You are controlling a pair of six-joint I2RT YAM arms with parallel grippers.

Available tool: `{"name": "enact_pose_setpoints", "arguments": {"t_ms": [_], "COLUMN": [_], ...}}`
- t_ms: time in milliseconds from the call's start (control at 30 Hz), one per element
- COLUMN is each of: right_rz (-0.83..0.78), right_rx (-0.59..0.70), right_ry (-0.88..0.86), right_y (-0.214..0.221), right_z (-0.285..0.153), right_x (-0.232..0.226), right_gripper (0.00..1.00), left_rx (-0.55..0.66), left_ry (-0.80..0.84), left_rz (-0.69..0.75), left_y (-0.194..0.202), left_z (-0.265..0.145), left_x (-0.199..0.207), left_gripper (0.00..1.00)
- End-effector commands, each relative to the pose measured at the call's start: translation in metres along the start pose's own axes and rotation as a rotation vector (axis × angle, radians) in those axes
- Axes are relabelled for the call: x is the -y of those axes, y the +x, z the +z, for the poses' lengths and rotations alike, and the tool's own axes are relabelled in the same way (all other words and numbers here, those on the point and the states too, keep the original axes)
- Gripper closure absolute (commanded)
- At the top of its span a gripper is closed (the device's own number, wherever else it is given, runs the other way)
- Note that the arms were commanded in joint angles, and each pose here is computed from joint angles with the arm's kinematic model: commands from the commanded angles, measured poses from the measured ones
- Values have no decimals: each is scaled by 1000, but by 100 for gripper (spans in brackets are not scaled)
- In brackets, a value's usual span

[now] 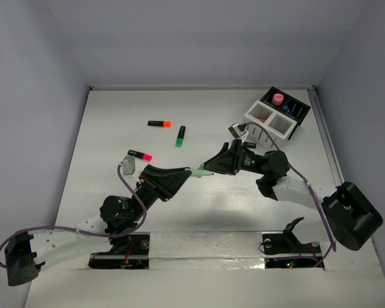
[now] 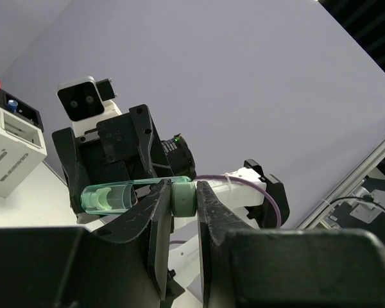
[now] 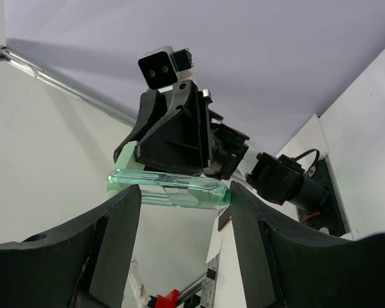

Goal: Sort the stationery into containers
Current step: Close the pen cap on the pen.

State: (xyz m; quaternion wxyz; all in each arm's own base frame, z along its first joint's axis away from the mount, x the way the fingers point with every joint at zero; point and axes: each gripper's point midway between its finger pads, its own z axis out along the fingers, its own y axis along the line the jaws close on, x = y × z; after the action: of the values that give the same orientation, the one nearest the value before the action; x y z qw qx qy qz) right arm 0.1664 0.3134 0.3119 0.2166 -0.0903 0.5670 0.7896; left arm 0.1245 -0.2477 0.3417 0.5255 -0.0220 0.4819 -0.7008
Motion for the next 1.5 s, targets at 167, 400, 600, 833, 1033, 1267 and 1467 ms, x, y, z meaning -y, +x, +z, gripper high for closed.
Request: {"name": "enact_pose_setpoints", "arguments": {"t_ms": [167,400,600,833,1033,1267,1467], "right_rz": [-301,-312,-313,-323,-339,-365,-390], "right_rx": [58,61,62,59,57,47,46], "right_ry": [-335,-348,-349,-350,-353,-363,-377], "right_y": [5,7,7,9,11,14,16], "right_z": [-15,-18,-18,-19,-20,-22,-24], "right_x": [-86,-92,-93,-93,-94,-98,-104], "right_gripper": [40,52,60,73,77,65,65], "left_rx": [70,70,71,80,74,76,67], "left_ry": [54,45,35,17,0,-10,-27], "left_rz": [1,5,3,1,3,-3,-13], "left_y": [-20,-19,-18,-18,-15,-14,-10], "left_z": [-5,-6,-7,-8,-7,-8,-8], "left_x": [15,11,8,4,-2,-5,-10], "left_gripper": [100,100,100,100,100,100,100]}}
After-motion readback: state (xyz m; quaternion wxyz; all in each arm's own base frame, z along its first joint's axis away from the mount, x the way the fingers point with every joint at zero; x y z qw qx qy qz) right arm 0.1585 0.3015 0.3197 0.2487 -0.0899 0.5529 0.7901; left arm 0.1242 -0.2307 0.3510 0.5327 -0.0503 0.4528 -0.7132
